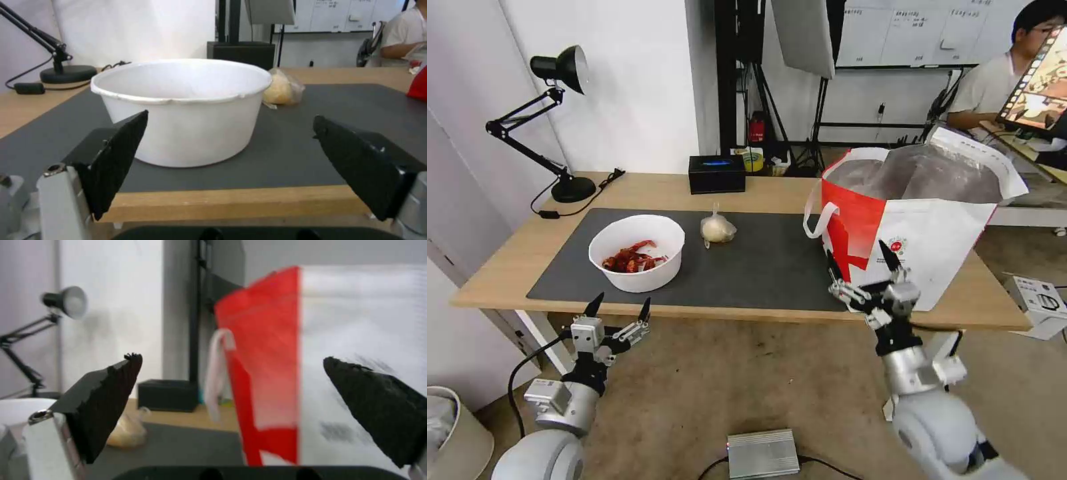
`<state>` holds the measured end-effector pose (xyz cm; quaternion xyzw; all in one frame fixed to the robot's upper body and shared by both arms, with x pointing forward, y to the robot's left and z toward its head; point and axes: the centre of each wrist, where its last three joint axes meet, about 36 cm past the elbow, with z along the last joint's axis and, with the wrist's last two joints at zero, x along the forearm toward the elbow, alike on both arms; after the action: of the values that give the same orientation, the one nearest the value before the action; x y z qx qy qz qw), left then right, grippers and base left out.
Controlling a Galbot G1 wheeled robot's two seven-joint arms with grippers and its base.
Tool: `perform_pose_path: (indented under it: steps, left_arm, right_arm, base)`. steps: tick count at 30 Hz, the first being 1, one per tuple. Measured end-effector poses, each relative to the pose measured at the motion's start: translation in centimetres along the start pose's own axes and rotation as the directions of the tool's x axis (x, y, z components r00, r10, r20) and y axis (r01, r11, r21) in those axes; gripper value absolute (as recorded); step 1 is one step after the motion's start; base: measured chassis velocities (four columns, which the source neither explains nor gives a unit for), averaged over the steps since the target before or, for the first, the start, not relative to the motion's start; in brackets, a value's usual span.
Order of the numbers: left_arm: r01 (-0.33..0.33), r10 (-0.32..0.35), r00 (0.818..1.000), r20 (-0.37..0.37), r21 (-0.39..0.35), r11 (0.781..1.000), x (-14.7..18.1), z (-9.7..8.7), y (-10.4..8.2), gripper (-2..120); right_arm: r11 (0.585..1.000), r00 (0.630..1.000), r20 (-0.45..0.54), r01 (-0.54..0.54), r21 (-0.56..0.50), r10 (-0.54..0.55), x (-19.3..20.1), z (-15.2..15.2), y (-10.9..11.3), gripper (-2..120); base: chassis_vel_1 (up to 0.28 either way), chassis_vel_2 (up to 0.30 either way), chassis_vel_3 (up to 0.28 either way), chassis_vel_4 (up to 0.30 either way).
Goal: Pick up the trash from the table and place it into the takeout bag.
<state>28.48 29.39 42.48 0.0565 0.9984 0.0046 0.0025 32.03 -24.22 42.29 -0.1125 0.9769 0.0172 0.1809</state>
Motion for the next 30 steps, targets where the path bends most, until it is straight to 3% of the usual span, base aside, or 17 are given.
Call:
perform_pose_path:
  steps: [10,15,24,30]
  left_arm:
    - [-0.004,0.004,1.0,-0.011,-0.003,1.0,-0.2,0.4,0.1,100]
    - [-0.006,0.006,1.0,-0.013,-0.002,1.0,-0.4,0.6,0.2,100]
    - [-0.014,0.014,1.0,-0.002,-0.01,1.0,-0.7,0.3,0.4,100]
    - [-0.017,0.017,1.0,-0.004,-0.005,1.0,-0.9,0.4,0.2,100]
  right_arm:
    - [0.989,0.988,-0.051,-0.147,0.034,0.149,5.2,0.3,2.3,100]
    - [0.967,0.954,-0.16,-0.251,0.043,0.255,7.0,-0.2,4.6,100]
    - [0.948,0.91,-0.268,-0.307,0.079,0.317,8.0,-2.0,6.1,100]
    - [0.951,0.89,-0.335,-0.284,0.124,0.31,8.4,-2.5,6.2,100]
  base:
    - [0.0,0.0,0.0,0.0]
    - [0.0,0.0,0.0,0.0]
    - [0.0,0.0,0.0,0.0]
    - [0.0,0.0,0.0,0.0]
